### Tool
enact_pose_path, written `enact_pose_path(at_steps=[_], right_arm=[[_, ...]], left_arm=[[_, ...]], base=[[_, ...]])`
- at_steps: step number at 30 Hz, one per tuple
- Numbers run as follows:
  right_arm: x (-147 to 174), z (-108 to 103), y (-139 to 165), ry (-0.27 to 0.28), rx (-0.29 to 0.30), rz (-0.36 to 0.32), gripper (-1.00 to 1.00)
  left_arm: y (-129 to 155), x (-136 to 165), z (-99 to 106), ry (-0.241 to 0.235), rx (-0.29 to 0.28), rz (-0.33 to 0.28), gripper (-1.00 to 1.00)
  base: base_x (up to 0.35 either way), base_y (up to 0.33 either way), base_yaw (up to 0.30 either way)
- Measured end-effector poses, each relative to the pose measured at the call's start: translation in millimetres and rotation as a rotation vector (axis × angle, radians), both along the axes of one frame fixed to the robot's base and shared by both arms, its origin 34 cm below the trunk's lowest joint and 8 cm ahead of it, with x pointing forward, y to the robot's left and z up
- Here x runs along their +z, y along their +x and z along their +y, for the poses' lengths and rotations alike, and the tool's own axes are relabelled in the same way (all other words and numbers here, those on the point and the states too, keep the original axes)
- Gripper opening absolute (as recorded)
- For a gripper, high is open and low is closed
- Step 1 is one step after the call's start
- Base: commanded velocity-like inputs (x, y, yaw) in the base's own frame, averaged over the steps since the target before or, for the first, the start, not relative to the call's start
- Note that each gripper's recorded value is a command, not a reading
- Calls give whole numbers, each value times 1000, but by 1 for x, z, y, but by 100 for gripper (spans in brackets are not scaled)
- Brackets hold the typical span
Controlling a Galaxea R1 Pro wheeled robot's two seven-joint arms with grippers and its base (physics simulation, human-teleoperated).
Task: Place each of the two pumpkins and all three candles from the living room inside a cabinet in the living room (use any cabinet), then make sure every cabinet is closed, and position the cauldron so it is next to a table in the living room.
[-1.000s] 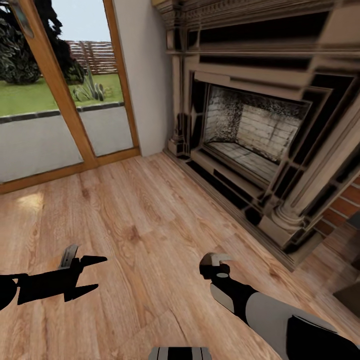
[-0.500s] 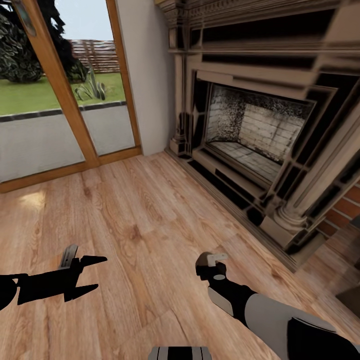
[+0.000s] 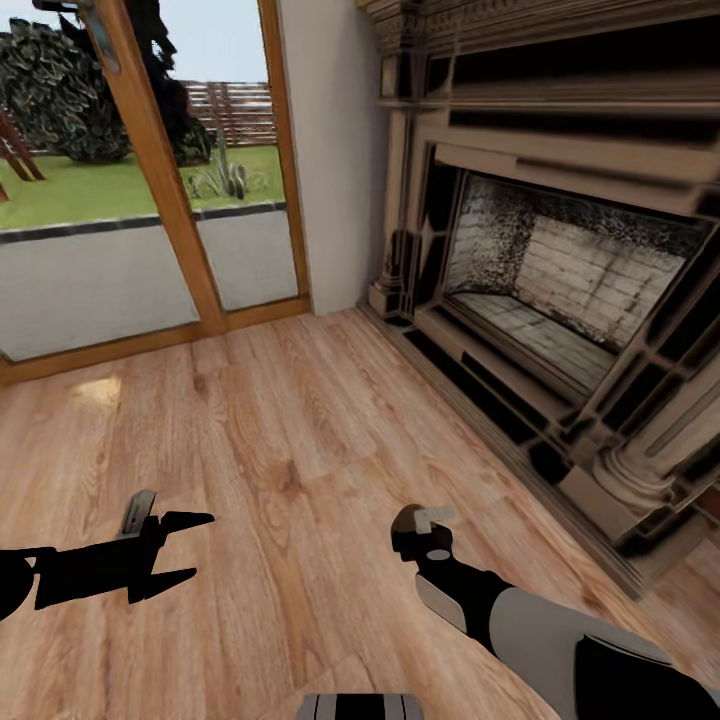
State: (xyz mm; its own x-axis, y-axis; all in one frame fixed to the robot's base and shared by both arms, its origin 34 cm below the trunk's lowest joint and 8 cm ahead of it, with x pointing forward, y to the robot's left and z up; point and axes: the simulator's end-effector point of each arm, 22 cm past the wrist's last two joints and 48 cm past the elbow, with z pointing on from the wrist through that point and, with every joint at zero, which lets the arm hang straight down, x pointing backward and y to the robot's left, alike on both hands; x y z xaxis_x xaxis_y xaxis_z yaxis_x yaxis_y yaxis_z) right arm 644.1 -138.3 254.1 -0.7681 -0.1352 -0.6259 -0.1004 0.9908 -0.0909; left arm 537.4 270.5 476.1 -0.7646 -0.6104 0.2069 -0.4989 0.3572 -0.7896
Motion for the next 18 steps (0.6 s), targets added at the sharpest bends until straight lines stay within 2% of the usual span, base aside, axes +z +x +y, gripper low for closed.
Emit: enact_pose_path(at_steps=[7, 10, 18], right_arm=[[1, 0, 1, 1, 1, -3, -100], [1, 0, 1, 1, -1, -2, -100], [-2, 3, -2, 2, 5, 10, -100]], left_arm=[[0, 0, 0, 0, 0, 1, 100], [0, 0, 0, 2, 0, 0, 100], [0, -1, 0, 2, 1, 3, 100]], base=[[38, 0, 8], [266, 0, 64], [331, 0, 241]])
